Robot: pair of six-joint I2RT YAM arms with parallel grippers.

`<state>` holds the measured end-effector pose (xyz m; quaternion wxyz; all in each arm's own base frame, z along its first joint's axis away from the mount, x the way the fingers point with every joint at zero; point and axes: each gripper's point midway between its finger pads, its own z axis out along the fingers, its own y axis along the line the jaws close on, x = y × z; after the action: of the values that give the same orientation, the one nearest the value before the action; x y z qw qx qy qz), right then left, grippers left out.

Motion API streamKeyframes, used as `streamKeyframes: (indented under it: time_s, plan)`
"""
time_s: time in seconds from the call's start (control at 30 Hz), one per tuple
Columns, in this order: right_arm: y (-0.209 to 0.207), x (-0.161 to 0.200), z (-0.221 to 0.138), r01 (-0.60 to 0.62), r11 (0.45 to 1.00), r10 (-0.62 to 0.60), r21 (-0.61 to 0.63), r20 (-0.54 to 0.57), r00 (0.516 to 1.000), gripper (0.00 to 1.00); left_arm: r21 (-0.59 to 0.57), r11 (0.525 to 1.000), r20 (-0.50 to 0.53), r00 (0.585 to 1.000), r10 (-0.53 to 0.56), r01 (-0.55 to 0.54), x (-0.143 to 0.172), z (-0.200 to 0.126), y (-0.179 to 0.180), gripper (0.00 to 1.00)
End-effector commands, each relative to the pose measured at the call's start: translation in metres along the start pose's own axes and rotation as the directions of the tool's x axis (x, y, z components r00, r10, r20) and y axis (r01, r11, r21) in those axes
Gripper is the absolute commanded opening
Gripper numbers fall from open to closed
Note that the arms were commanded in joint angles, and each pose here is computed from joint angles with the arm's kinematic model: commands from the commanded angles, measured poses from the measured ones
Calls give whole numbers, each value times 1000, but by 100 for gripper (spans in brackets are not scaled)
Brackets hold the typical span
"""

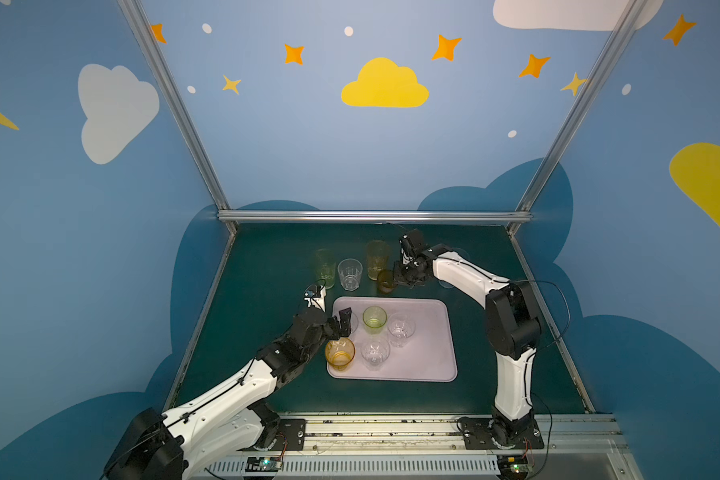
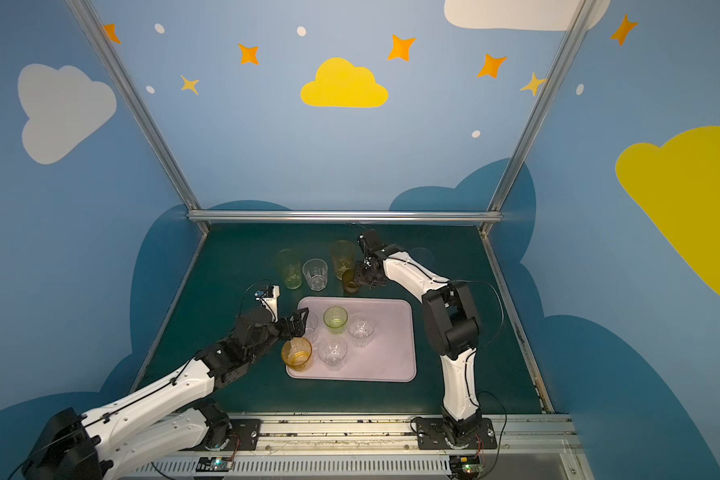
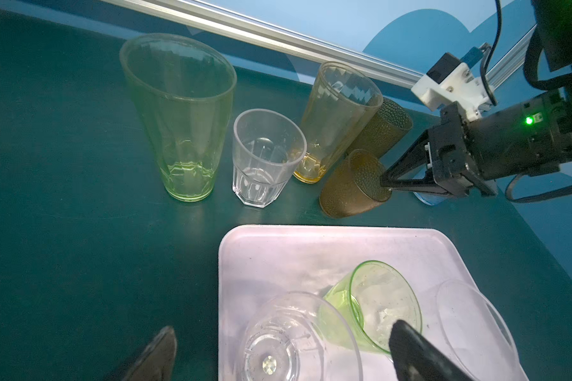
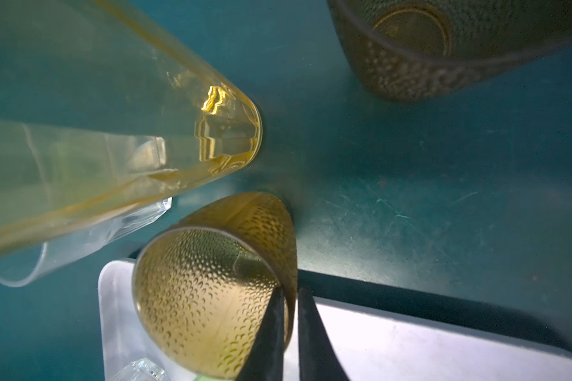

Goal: Place the glasses into the tray
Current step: Pick up the glass from the top-center of the table.

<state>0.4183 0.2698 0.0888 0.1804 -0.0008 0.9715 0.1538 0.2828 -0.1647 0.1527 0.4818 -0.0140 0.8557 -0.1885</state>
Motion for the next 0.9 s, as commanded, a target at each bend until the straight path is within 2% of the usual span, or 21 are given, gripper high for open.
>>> streamKeyframes:
  time_s: [0.0, 0.23, 0.4, 0.53, 0.87]
  plan:
    - [-4, -1, 1, -6, 1000, 6, 26, -4, 1000, 12, -14, 1000, 5, 1000, -15, 15, 0, 0, 4, 100]
    - [-5, 1, 3, -8, 1000, 8, 27, -9, 1000, 6, -8, 1000, 3, 1000, -18, 18, 0, -1, 3, 100]
    - [-5, 1, 2, -11, 1000, 11, 23, -5, 1000, 6, -11, 1000, 9, 1000, -19, 19, -2, -2, 4, 100]
    - [-5, 2, -3, -9, 1000, 9, 20, 2, 1000, 0, -12, 1000, 12, 1000, -23, 23, -2, -3, 4, 100]
    - [-8, 3, -21, -5, 1000, 5, 8, 54, 999, 0, -45, 999, 44, 999, -24, 26, -8, -8, 12, 100]
